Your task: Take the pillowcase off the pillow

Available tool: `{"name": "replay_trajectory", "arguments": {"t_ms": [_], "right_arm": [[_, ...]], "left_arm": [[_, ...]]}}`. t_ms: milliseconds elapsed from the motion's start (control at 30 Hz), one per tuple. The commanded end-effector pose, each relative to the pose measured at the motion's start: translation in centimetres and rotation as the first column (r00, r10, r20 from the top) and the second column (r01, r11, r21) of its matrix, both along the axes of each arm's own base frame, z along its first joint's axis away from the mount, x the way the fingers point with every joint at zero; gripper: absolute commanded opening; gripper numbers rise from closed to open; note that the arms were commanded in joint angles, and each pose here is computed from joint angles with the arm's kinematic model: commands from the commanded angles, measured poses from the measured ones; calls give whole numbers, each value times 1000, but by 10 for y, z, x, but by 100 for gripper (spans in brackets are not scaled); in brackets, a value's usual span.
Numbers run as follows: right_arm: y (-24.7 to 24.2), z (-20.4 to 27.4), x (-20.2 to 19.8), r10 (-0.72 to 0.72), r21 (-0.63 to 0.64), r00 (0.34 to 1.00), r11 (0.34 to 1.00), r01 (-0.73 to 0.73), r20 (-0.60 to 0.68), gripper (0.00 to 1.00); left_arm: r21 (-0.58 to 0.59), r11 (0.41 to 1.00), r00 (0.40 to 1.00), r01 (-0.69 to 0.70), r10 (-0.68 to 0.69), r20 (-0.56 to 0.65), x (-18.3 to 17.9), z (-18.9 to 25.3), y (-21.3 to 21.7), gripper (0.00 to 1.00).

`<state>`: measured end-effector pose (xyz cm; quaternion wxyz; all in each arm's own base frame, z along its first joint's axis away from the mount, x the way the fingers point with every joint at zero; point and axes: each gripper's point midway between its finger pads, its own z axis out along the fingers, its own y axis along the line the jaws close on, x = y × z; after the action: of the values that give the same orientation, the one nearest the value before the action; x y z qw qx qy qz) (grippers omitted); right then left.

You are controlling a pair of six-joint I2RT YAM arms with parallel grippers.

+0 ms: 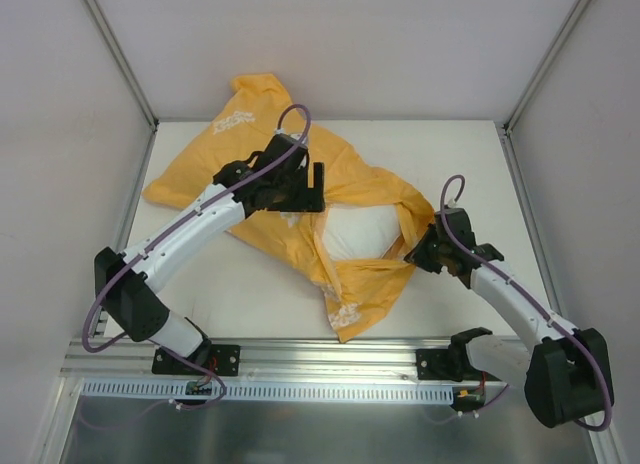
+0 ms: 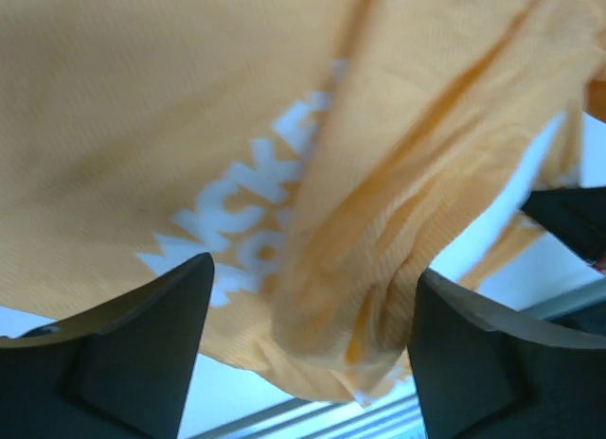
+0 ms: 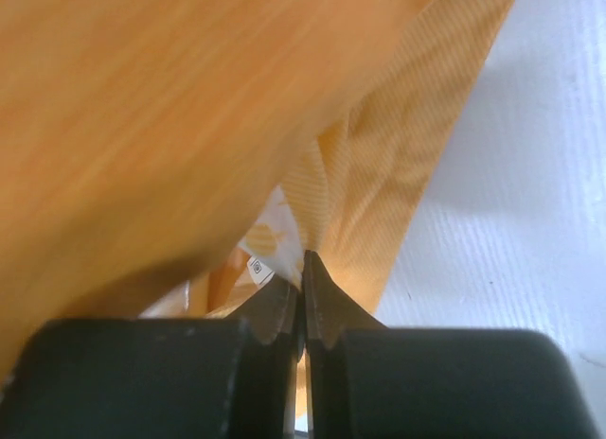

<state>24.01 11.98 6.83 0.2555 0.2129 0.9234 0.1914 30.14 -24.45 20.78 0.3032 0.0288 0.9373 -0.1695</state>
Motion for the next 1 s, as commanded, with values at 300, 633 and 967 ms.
{"name": "replay_trajectory", "arguments": {"t_ms": [300,633,967], "right_arm": [[-38,9,-2,-61,-110,998,992,61,2,26],[-54,47,14,-79,-156,992,983,93,96,76],[-25,72,81,35,-103,989,994,-20,145,79]], "left_arm": [[60,981,911,185,-194,364,-40,123,-72,76],[73,902,875,425,-431,220,-73,68,-172,69],[162,928,922,336,-359,143,-53,13,-169,81]]}}
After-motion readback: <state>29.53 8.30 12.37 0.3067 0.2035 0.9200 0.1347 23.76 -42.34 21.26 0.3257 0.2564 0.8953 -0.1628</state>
